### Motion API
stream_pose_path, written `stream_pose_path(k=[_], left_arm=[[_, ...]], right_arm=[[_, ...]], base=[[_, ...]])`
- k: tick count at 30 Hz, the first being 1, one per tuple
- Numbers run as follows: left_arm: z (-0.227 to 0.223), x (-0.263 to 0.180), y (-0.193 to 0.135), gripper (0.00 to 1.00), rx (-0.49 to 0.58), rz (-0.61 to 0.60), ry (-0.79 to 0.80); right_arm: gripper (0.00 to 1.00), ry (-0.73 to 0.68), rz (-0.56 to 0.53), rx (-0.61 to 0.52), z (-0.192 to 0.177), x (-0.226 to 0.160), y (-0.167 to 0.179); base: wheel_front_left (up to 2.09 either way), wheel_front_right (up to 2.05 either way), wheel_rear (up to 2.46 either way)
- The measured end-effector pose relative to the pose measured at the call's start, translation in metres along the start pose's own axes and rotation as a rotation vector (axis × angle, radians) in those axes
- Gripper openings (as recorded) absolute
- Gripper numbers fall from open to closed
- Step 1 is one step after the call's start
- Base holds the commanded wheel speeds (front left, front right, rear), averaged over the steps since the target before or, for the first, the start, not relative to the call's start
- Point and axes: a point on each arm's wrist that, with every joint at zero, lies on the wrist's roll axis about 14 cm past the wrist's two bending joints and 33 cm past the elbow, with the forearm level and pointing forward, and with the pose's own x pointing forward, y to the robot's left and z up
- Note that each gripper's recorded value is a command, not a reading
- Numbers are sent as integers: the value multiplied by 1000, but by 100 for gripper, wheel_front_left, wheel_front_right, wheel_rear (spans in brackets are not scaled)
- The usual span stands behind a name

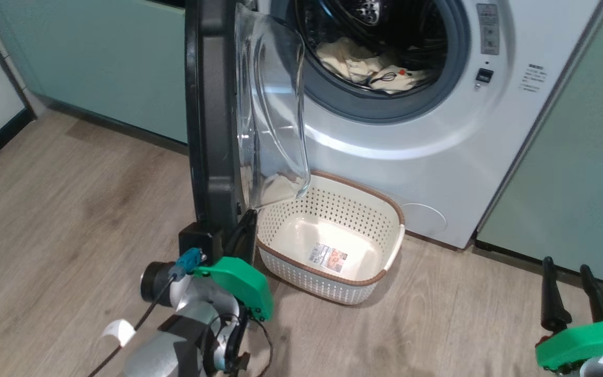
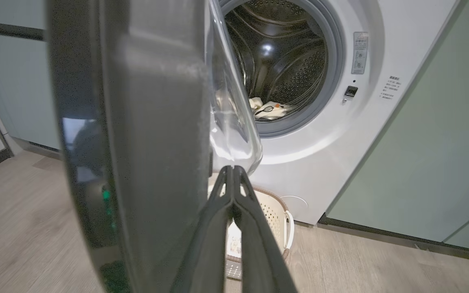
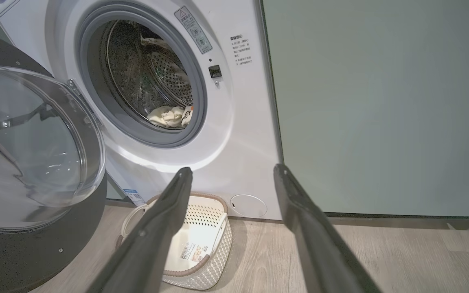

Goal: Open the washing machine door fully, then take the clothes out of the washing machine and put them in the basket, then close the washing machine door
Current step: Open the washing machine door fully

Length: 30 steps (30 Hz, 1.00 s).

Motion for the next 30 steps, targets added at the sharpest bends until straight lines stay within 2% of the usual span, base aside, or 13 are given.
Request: stream_pose_path(k=[8, 25, 30], left_arm=[[8, -6, 29, 0, -1, 78, -17], [-2, -24, 117, 0, -16, 329, 16], [8, -20, 146, 0, -33, 411, -5]], right_arm=[[100, 10, 38, 4, -4, 7, 14], [100, 42, 104, 11, -15, 21, 37], [100, 59, 114, 14, -21, 24, 40]], base=[[0, 0, 0], [0, 0, 0], [0, 0, 0]])
